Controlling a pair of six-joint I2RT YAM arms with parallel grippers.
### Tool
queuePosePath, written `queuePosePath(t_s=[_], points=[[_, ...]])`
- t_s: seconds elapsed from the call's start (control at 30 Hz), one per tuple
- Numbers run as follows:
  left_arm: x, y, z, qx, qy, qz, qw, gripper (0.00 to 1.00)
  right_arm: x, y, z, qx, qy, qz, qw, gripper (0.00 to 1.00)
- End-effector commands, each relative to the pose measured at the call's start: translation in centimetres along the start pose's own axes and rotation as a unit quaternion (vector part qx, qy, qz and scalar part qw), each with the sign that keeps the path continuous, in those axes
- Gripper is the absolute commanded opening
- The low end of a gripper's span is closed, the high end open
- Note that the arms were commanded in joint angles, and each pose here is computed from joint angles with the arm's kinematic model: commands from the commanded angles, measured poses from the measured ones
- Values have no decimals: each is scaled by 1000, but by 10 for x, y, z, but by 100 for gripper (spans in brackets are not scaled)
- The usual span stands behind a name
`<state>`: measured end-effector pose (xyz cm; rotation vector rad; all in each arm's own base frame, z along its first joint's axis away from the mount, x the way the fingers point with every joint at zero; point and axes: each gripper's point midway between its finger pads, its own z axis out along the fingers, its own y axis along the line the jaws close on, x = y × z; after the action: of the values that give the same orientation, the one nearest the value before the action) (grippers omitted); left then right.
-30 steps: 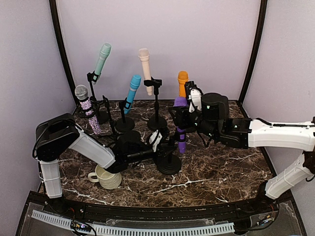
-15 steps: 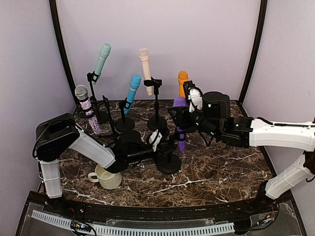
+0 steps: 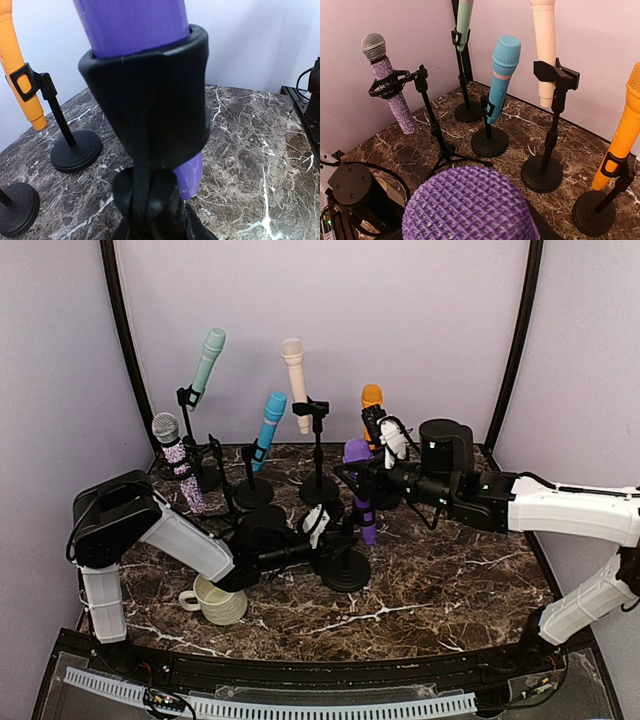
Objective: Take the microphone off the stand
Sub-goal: Remove the microphone from the microphone stand.
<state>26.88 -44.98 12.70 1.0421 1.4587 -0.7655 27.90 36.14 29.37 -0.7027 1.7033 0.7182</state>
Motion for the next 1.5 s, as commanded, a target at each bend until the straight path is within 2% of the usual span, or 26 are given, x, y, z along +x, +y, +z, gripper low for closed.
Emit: queuePosePath(t_s=[0.0,0.4,0.6,1.0,1.47], points=[[47,-17,1,39,75,8,996,0,-95,27,-36,-84,-144,-14,986,29],[49,-19,4,48,81,9,995,0,-109,35,-51,-136,-162,-7,977,29],[49,-20,4,49,83,9,995,0,-115,32,-56,-130,-171,-1,977,29],[51,-18,6,45,88,9,995,0,-114,-28,-47,36,-172,66,982,29],[52,-18,8,46,92,9,995,0,-120,-75,-59,176,-178,120,961,29]])
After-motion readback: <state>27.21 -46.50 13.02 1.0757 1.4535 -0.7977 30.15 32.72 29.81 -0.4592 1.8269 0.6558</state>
